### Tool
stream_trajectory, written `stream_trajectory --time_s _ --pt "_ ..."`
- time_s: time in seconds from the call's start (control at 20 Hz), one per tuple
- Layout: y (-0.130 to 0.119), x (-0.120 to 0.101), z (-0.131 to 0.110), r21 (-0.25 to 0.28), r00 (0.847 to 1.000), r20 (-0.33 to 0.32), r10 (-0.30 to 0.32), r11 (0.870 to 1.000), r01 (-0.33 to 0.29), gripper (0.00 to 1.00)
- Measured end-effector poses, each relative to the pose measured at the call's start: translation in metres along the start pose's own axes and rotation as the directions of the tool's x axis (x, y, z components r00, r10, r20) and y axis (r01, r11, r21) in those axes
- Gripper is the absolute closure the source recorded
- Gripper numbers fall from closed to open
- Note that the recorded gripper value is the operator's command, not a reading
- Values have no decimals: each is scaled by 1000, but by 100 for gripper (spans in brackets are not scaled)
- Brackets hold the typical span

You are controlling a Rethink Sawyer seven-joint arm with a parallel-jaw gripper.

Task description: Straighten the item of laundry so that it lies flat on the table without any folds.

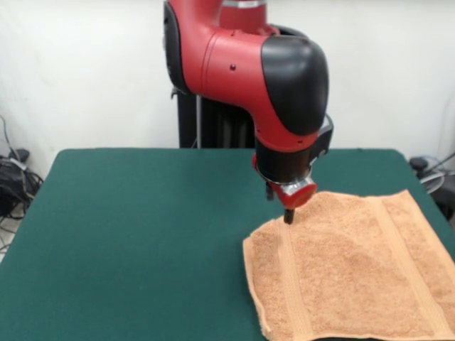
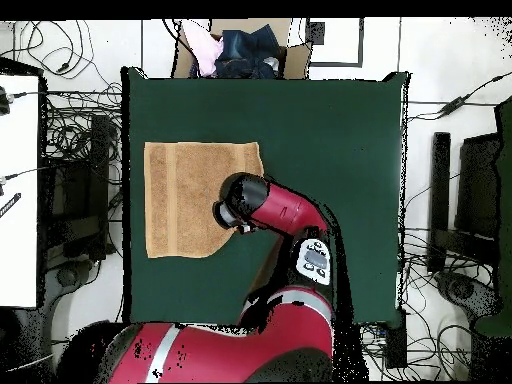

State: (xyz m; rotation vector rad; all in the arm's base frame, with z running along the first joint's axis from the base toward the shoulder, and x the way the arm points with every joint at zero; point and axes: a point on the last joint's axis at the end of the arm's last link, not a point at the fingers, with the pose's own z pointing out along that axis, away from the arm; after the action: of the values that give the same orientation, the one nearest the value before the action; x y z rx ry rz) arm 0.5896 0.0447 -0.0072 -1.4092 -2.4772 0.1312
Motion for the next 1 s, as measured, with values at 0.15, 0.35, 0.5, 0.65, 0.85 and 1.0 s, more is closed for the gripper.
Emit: stream_trajectory --time_s 0.15,0.35,0.5,0.65,0.85,1.0 --pt "6 2 12 -19 1000 22 -18 1000 19 0" --pt "11 4 26 -32 999 39 -31 999 32 0" --pt "17 8 46 -45 997 52 -49 998 51 0" --pt "18 8 44 -47 997 55 -50 998 52 0" --pt "18 8 44 -47 997 54 -49 998 52 0" --pt "17 8 44 -47 997 55 -50 997 53 0"
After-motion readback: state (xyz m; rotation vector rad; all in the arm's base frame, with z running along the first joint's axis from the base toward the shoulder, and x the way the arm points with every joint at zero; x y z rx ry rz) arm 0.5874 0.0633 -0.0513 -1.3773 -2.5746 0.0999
